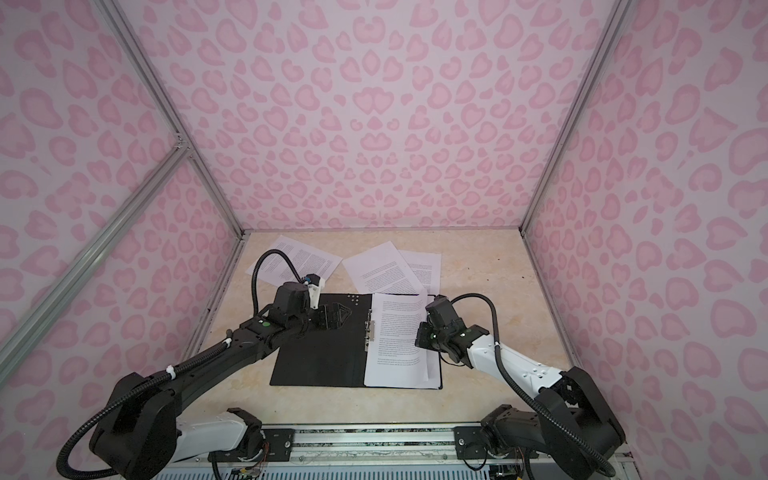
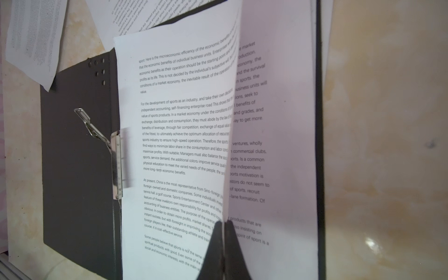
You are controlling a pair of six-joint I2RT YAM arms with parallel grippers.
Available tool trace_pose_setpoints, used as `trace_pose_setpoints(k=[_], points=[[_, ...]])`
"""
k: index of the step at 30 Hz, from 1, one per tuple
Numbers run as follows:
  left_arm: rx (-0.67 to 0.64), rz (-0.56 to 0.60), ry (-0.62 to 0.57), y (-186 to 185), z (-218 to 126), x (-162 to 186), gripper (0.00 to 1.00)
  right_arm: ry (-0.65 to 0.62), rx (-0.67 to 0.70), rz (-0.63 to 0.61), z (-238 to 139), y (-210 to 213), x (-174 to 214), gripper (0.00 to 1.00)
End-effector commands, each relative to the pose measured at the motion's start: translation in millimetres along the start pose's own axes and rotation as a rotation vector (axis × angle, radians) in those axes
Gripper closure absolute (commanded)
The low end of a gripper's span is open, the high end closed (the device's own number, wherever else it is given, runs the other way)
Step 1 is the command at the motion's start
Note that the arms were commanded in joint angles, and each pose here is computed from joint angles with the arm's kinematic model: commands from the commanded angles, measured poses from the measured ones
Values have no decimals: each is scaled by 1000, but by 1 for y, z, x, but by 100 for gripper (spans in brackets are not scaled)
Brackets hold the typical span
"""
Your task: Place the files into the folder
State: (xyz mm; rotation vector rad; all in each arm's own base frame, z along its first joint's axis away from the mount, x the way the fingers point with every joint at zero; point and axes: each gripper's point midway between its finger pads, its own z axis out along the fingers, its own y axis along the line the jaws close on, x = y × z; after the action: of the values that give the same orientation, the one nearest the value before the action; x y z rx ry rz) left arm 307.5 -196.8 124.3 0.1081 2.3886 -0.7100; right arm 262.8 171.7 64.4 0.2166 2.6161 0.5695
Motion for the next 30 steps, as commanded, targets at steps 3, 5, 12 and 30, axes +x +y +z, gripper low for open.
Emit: trace_pose_setpoints(k=[3, 5, 12, 30], points=[[13, 7, -21, -4, -1, -8, 3, -13, 17, -7, 1, -2, -3, 86], [11, 7, -20, -4, 0, -7, 3, -16, 23, -8, 1, -3, -4, 78], [18, 6, -26, -5, -3, -8, 3, -28, 60, -20, -1, -8, -8, 48], [-23, 5, -55, 1, -8, -11, 3, -87, 145, -103, -9, -14, -27, 1]])
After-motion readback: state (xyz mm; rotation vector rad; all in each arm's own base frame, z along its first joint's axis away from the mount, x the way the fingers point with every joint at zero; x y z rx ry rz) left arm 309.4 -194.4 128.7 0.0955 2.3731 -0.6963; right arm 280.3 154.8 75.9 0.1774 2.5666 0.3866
